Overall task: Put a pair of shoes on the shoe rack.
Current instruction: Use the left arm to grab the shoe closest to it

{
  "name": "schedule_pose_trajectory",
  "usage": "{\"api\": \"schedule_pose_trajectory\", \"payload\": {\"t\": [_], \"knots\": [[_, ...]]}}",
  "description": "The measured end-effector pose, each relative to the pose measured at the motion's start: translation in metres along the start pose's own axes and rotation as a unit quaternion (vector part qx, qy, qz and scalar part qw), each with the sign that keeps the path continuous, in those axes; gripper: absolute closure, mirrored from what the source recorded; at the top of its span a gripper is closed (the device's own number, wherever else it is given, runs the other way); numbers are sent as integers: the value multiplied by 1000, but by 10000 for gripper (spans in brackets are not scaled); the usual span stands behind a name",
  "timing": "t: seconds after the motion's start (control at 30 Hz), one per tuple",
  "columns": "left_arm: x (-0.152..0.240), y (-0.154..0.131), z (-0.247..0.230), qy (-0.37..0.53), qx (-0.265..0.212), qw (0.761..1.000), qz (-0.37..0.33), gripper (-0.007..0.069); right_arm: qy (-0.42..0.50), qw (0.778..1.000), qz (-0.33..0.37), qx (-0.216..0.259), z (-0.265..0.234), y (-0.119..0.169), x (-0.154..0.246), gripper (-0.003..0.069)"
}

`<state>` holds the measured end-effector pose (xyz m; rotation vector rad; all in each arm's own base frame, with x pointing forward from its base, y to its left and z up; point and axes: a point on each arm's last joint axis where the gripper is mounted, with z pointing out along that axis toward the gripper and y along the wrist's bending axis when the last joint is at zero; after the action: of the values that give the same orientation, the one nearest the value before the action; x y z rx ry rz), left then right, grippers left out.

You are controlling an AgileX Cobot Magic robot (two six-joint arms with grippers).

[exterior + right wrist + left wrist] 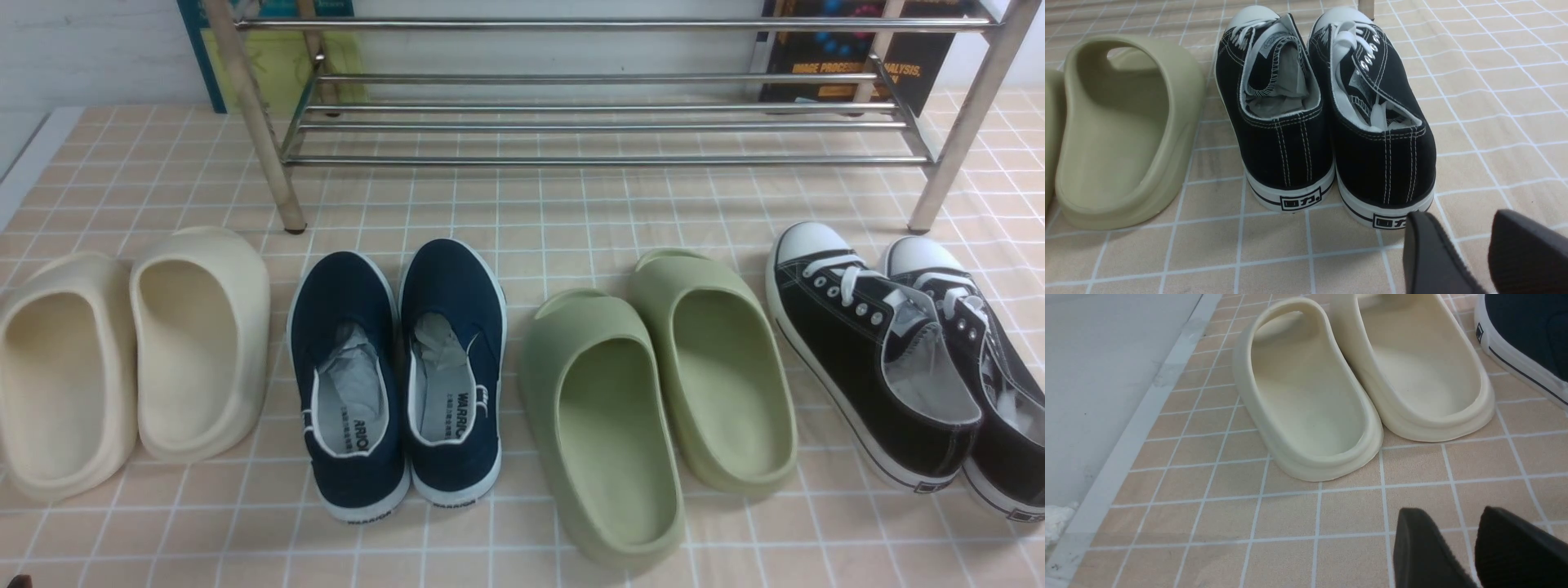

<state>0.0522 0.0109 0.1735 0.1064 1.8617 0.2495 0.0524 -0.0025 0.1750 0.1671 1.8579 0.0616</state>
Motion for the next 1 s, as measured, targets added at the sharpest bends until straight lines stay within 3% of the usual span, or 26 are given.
{"api": "schedule_pose_trajectory", "payload": {"t": [0.1, 0.33, 0.53, 0.63, 0.77, 1.0], "knots": [[-1, 0, 0, -6, 2, 1000, -16, 386, 0, 1000, 0, 0, 0, 0, 0, 421], [-9, -3, 0, -51, 22, 990, -133, 386, 0, 1000, 0, 0, 0, 0, 0, 421], [-28, -4, -4, -149, 70, 941, -295, 386, 0, 1000, 0, 0, 0, 0, 0, 421], [-40, -4, -9, -207, 112, 892, -386, 386, 0, 1000, 0, 0, 0, 0, 0, 421], [-46, -4, -13, -236, 137, 863, -424, 386, 0, 1000, 0, 0, 0, 0, 0, 421], [-48, -4, -14, -241, 143, 856, -434, 386, 0, 1000, 0, 0, 0, 0, 0, 421]]}}
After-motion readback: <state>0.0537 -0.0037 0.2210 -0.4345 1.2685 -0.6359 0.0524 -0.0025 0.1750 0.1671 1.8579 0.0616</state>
